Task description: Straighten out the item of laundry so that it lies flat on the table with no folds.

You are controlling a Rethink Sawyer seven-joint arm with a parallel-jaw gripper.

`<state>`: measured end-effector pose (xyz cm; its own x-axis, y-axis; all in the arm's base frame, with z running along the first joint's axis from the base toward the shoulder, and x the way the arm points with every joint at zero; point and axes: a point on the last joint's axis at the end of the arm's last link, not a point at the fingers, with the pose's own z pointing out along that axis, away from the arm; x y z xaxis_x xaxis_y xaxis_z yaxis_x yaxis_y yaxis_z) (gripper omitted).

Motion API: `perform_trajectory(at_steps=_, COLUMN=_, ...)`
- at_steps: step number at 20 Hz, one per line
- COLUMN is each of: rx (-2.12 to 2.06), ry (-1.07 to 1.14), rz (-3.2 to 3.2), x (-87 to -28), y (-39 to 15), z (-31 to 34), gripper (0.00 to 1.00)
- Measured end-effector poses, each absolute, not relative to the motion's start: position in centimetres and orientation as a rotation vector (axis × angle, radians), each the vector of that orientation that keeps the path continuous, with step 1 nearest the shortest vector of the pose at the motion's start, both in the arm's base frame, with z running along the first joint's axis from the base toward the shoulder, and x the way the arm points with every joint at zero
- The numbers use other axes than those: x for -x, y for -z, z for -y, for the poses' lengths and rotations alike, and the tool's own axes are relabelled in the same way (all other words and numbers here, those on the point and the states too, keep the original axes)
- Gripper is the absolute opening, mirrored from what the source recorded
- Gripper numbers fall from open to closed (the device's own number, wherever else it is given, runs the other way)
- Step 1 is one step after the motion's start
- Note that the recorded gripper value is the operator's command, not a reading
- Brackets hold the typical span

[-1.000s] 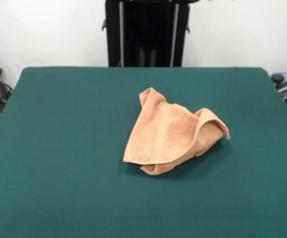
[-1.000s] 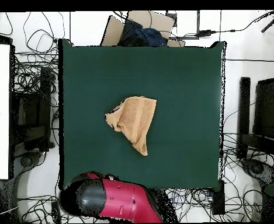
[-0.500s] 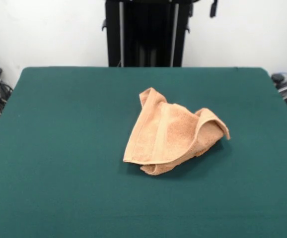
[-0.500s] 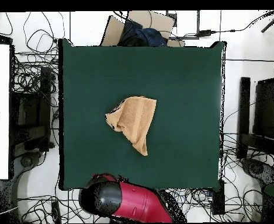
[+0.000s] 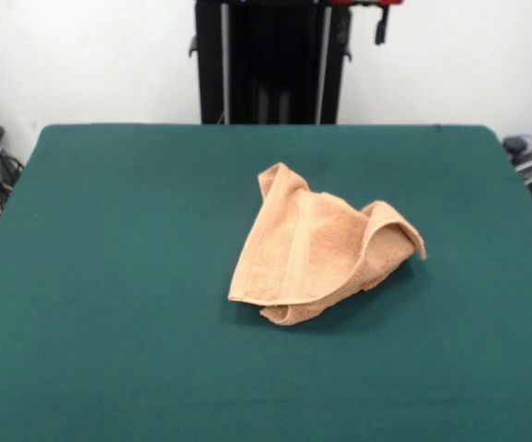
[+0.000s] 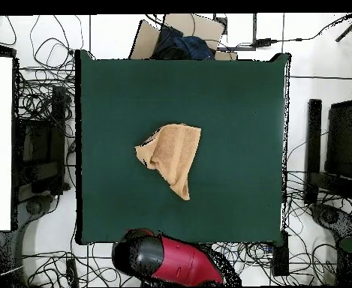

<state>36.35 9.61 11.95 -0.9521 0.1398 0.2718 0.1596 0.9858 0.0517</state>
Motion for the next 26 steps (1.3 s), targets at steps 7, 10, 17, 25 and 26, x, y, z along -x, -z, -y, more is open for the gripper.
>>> perform_trajectory(at_steps=7, rx=0.199, ry=0.093, rz=2.847, x=-35.3, y=-9.7, z=-9.7, gripper=1.0)
perform_trajectory(at_steps=10, rx=0.199, ry=0.087, rz=2.846, x=-35.0, y=-8.8, z=-9.7, gripper=1.0)
perform_trajectory(at_steps=17, rx=0.182, ry=0.08, rz=2.83, x=-33.9, y=-7.0, z=-10.0, gripper=1.0)
perform_trajectory(at_steps=25, rx=0.169, ry=0.084, rz=2.781, x=-32.4, y=-5.4, z=-10.4, gripper=1.0)
perform_trajectory(at_steps=26, rx=0.166, ry=0.085, rz=2.769, x=-32.1, y=-5.2, z=-10.5, gripper=1.0)
